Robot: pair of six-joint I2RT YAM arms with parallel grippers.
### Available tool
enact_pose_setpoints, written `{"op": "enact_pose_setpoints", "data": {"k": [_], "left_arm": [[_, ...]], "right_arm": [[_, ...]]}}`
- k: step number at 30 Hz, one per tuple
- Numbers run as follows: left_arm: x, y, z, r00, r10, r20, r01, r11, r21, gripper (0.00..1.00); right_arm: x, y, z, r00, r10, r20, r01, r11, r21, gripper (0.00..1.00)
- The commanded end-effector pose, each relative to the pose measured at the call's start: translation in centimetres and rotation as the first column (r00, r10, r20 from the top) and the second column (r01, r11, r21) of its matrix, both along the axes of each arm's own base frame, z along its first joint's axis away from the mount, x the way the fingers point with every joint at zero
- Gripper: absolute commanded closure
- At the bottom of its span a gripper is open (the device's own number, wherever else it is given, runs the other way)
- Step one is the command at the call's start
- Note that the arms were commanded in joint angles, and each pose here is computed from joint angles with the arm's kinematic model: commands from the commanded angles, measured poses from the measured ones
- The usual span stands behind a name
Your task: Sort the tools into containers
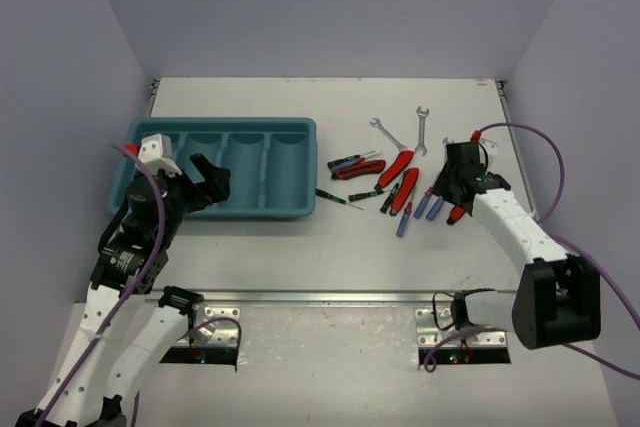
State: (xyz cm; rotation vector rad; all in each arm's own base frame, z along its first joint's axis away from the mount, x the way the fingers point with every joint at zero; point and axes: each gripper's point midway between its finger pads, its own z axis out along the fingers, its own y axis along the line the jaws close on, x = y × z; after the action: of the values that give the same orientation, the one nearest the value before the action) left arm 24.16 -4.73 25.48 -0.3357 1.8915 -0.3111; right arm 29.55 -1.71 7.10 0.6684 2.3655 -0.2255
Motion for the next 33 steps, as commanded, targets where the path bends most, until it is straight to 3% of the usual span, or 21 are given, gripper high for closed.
{"op": "enact_pose_setpoints", "data": {"k": [1, 9, 18, 23, 25, 28, 33], "left_arm": [[0.5, -1.0, 0.4, 0.999, -0.036, 0.024, 0.036, 0.999, -0.016, 0.0], [0.7, -1.3, 0.0, 0.999, -0.042, 0.005, 0.042, 0.999, -0.011, 0.0], [1.0, -0.5, -0.3, 1.0, 0.005, -0.015, -0.005, 1.0, 0.008, 0.0], [1.2, -0.7, -0.3, 1.0, -0.008, -0.019, 0.008, 1.0, 0.007, 0.0], [1.4, -0.9, -0.8, 0.999, -0.016, -0.039, 0.017, 1.0, 0.011, 0.0], [1.6, -1.2, -0.8, 0.998, -0.028, -0.049, 0.029, 0.999, 0.013, 0.0], [1.5, -2.6, -0.1, 0.992, -0.121, -0.028, 0.121, 0.993, 0.007, 0.0]], "right_arm": [[2.2, -0.6, -1.7, 0.998, -0.056, 0.011, 0.056, 0.998, 0.009, 0.43], [5.1, -0.5, -4.0, 0.999, -0.046, -0.006, 0.046, 0.997, 0.055, 0.46], [3.4, 0.3, -7.0, 0.997, -0.055, -0.05, 0.06, 0.992, 0.107, 0.66], [3.2, 0.7, -5.1, 0.999, -0.031, -0.007, 0.032, 0.992, 0.122, 0.75], [3.1, 0.6, -3.9, 1.0, -0.021, 0.011, 0.02, 0.993, 0.116, 0.9], [3.1, 0.7, -2.1, 0.998, 0.002, 0.06, -0.009, 0.993, 0.116, 1.0], [2.9, 1.9, 2.3, 0.979, 0.101, 0.176, -0.122, 0.987, 0.109, 1.0]]}}
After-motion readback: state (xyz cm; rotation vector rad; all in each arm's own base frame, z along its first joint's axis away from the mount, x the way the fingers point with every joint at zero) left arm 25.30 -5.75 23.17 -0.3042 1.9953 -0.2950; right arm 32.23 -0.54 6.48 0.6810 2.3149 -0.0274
